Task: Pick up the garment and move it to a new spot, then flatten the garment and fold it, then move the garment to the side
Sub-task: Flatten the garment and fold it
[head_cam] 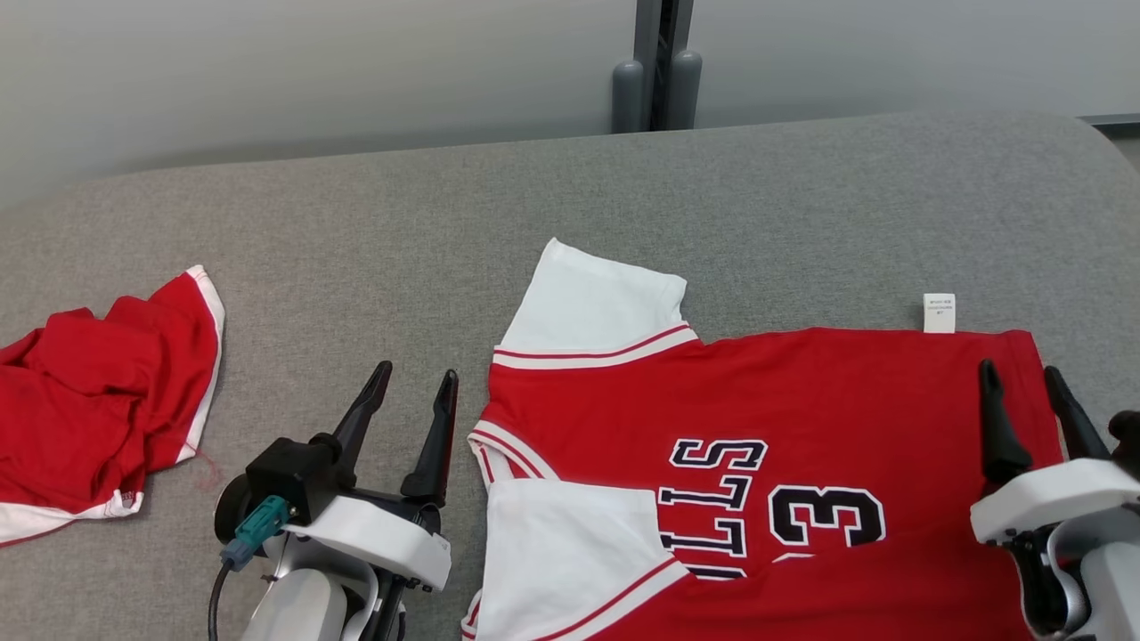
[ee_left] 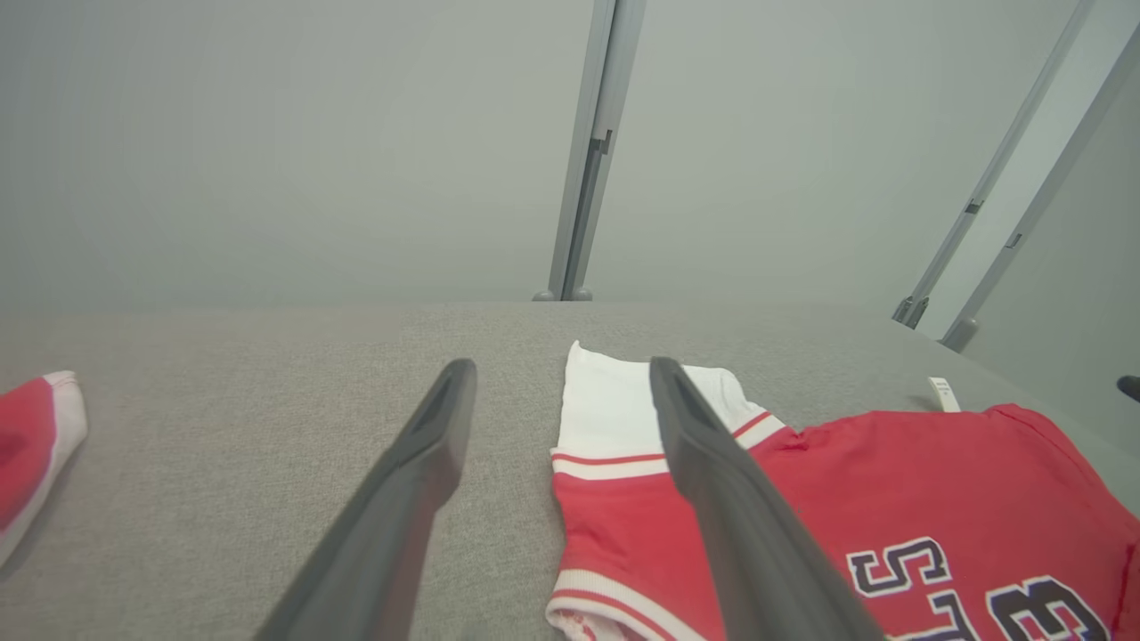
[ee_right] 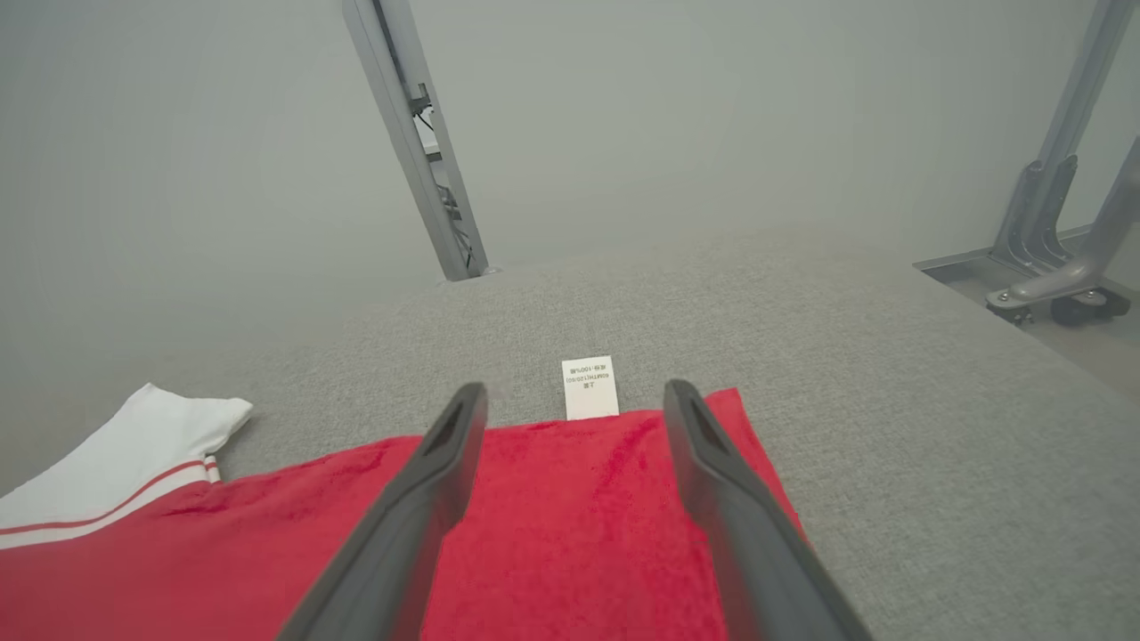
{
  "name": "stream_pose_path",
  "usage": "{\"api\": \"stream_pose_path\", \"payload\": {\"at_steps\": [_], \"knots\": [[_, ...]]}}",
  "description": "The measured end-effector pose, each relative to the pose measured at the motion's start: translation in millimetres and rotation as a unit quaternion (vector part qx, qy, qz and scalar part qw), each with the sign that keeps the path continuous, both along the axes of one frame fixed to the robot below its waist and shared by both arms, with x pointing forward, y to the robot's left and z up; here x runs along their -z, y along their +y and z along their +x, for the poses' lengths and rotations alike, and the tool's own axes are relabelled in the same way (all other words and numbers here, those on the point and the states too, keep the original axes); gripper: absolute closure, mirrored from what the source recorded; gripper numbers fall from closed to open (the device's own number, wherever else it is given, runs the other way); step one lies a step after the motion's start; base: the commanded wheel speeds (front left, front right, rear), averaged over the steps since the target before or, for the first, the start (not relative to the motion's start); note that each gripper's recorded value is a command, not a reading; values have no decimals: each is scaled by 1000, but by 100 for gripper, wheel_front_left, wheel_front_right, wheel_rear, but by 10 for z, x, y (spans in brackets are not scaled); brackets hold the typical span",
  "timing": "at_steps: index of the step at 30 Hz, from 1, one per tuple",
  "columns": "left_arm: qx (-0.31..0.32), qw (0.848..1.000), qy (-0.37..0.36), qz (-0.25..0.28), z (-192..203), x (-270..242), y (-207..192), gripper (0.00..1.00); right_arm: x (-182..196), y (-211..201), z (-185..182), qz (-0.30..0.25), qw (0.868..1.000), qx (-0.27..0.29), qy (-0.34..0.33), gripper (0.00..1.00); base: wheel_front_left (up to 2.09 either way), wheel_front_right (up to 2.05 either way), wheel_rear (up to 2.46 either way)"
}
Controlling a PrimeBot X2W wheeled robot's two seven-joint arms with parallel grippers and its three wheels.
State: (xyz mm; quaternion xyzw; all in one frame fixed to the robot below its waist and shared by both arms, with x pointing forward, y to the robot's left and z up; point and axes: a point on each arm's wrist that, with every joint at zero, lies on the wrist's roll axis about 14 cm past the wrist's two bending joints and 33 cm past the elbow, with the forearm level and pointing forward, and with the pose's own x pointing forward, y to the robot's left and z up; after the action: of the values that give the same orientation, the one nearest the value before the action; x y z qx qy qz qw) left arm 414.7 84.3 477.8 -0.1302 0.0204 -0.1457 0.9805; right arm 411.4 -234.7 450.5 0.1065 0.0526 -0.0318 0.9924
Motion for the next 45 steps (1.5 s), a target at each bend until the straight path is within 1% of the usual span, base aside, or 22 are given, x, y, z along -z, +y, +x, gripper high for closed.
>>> {"api": "stream_pose_path", "payload": {"at_steps": [7, 11, 14, 19, 24, 28, 38, 39, 40, 41, 42, 45], "knots": [[-3, 1000, 12, 11, 24, 122, 78, 0, 130, -232, 329, 23, 999, 31, 37, 0, 0, 0, 0], [-10, 1000, 19, 16, 47, 183, 154, 0, 260, -352, 497, 38, 995, 43, 78, 0, 0, 0, 0], [-17, 999, 24, 21, 68, 228, 214, 0, 394, -434, 570, 34, 992, 46, 114, 0, 0, 0, 0], [-29, 999, 34, 24, 88, 308, 312, 0, 608, -540, 642, 29, 985, 53, 164, 0, 0, 0, 0], [-34, 998, 41, 27, 101, 358, 353, 0, 755, -575, 670, 28, 979, 57, 195, 0, 0, 0, 0], [-32, 998, 42, 26, 107, 372, 345, 0, 822, -553, 666, 28, 975, 54, 212, 0, 0, 0, 0], [-20, 998, 41, 32, 164, 388, 302, 0, 874, -591, 697, 22, 972, 58, 225, 0, 0, 0, 0], [-19, 998, 41, 33, 167, 391, 304, 0, 882, -585, 696, 22, 972, 57, 226, 15, 0, 0, 0], [-19, 998, 41, 33, 172, 392, 305, 0, 889, -578, 697, 23, 972, 56, 227, 55, 0, 0, 0], [-18, 998, 41, 34, 178, 391, 304, 0, 893, -568, 702, 22, 972, 55, 228, 82, 0, 0, 0], [-17, 998, 41, 34, 180, 392, 300, 0, 894, -558, 707, 21, 972, 52, 228, 100, 0, 0, 0], [-15, 998, 41, 35, 182, 399, 297, 0, 887, -519, 729, 22, 973, 47, 227, 100, 0, 0, 0]]}}
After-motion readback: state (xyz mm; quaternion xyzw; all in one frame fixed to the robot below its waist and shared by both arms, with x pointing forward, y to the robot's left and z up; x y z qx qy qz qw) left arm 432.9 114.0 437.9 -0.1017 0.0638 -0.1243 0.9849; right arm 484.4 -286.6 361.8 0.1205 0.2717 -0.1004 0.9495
